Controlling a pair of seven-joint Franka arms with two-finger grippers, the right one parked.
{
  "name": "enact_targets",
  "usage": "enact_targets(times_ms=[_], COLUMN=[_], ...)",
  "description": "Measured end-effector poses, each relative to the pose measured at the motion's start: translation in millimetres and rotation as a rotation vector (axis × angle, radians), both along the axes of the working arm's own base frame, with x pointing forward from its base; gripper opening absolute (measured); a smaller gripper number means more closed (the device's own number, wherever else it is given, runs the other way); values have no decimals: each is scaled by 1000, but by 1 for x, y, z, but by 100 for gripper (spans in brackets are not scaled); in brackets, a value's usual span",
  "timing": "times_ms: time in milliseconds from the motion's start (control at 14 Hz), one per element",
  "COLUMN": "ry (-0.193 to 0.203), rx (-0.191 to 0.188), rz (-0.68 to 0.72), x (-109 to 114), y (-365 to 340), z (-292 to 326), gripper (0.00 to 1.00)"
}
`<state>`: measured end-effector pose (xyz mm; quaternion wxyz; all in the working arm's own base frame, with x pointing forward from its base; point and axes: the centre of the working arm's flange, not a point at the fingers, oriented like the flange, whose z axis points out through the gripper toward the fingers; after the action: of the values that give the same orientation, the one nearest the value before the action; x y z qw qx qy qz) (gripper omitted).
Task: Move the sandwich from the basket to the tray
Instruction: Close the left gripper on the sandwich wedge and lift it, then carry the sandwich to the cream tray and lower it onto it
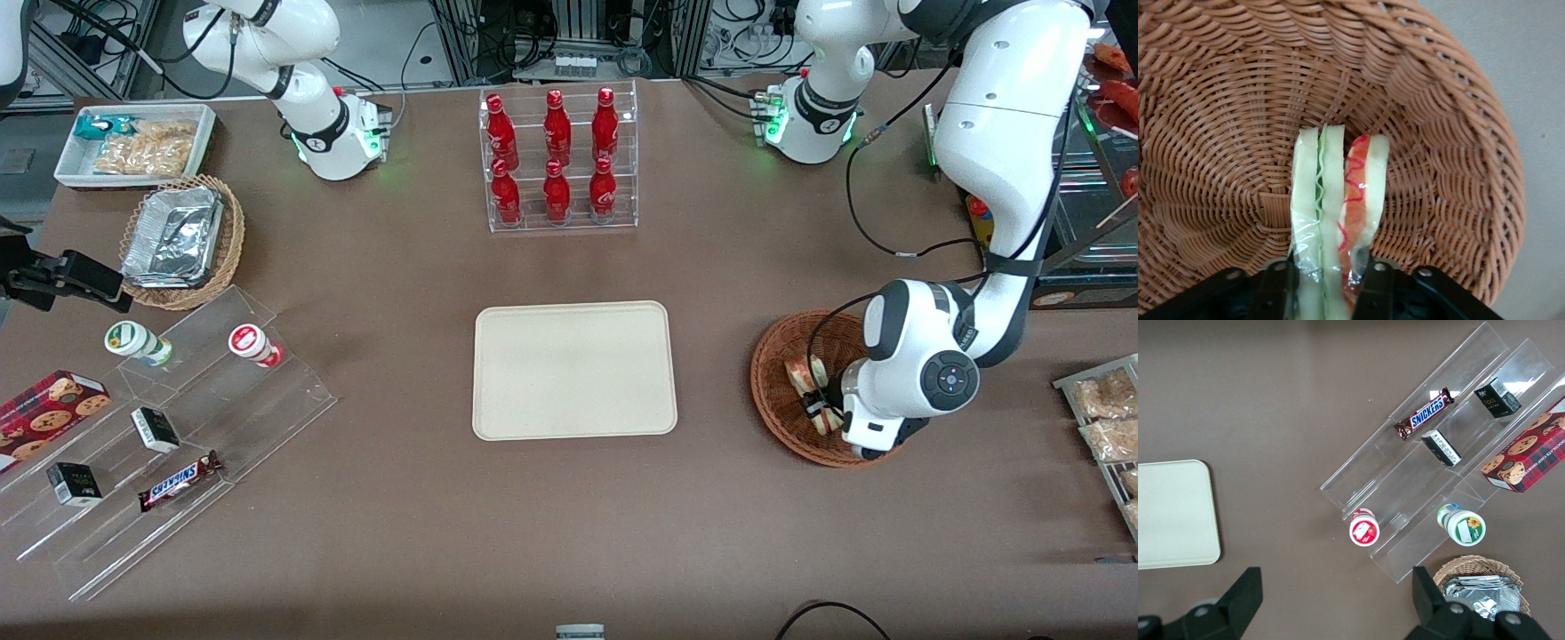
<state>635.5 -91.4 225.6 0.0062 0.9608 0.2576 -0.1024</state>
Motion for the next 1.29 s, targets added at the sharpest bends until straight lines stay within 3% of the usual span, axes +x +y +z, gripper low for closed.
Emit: enact_targets(times_ms=[71, 286, 500, 643, 1071, 1286], ry=[-17, -116, -202, -215, -172, -207], rx=[-5, -26, -53, -72, -100, -128], rz=[-7, -68, -147, -227, -331, -291], x=[4, 21, 19, 0, -68, -76], y=[-6, -60, -148, -213, -362, -390], z=[7, 52, 96, 101, 59, 51], gripper=[19, 19, 15, 15, 15, 19])
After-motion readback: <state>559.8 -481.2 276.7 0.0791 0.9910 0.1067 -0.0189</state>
